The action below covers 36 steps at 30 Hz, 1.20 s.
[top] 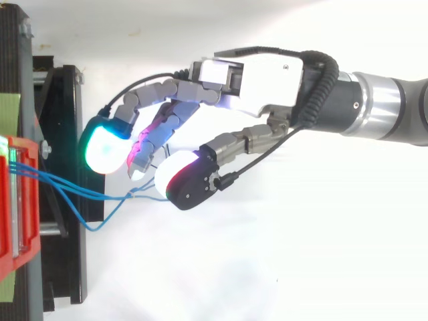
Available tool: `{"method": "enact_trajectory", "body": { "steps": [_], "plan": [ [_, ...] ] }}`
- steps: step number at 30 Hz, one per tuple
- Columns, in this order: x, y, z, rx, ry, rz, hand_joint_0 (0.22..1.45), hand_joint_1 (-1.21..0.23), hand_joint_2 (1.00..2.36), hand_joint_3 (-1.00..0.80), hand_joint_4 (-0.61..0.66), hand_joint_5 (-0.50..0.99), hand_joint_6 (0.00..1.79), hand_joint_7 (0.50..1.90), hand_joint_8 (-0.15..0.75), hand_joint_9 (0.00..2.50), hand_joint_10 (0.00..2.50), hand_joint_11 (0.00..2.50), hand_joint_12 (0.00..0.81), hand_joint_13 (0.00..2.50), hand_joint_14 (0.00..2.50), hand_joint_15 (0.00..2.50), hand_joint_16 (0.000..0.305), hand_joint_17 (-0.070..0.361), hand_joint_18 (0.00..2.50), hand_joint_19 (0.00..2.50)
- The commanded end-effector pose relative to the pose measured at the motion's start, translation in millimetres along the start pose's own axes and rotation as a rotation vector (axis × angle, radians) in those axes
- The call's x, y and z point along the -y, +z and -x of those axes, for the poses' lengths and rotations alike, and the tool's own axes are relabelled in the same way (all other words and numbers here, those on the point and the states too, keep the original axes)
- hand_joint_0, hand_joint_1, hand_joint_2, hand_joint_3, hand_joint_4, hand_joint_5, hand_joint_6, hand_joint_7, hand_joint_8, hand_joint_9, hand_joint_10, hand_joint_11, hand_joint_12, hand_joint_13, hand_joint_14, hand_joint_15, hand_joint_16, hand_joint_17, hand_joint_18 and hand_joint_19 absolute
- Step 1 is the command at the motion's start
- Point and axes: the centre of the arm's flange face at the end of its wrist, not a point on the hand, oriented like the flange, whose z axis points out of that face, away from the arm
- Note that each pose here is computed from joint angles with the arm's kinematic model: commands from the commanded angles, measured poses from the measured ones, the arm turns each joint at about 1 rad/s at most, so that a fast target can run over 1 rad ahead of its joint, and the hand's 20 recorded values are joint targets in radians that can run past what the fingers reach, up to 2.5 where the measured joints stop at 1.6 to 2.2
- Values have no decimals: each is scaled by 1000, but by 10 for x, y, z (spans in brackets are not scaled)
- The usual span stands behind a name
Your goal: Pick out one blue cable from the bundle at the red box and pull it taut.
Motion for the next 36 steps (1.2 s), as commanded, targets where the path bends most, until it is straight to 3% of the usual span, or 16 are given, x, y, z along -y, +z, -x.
{"method": "enact_trajectory", "body": {
  "steps": [1, 3, 8, 15, 19, 29, 36],
  "plan": [
    [64, -6, -16, 0, -23, 3, 588, -568, 1003, -464, 286, -141, 502, 812, 284, 926, 11, 375, 353, 840, 14, 408, 50, 112, 726, 586],
    [43, 15, -13, 6, -30, 23, 587, -572, 1003, -466, 287, -141, 502, 810, 283, 925, 12, 386, 354, 839, 14, 411, 50, 112, 727, 585],
    [32, 30, -35, 7, -44, 39, 592, -578, 1002, -470, 288, -141, 502, 814, 285, 934, 11, 381, 351, 846, 15, 409, 50, 112, 731, 588],
    [70, 26, -103, 2, -94, 37, 593, -587, 1002, -469, 287, -141, 502, 814, 284, 931, 11, 385, 354, 850, 14, 420, 49, 111, 733, 595],
    [88, 41, -145, 4, -91, 59, 595, -592, 1002, -471, 284, -141, 502, 818, 286, 931, 11, 380, 353, 851, 14, 420, 50, 112, 737, 588],
    [71, 50, -202, -2, -96, 65, 601, -604, 1003, -457, 288, -133, 503, 881, 284, 931, 13, 385, 354, 858, 14, 419, 49, 111, 742, 595],
    [73, 45, -274, -23, -101, 64, 609, -612, 1005, -446, 284, -126, 503, 926, 282, 930, 12, 389, 350, 859, 15, 427, 49, 111, 747, 594]
  ]
}}
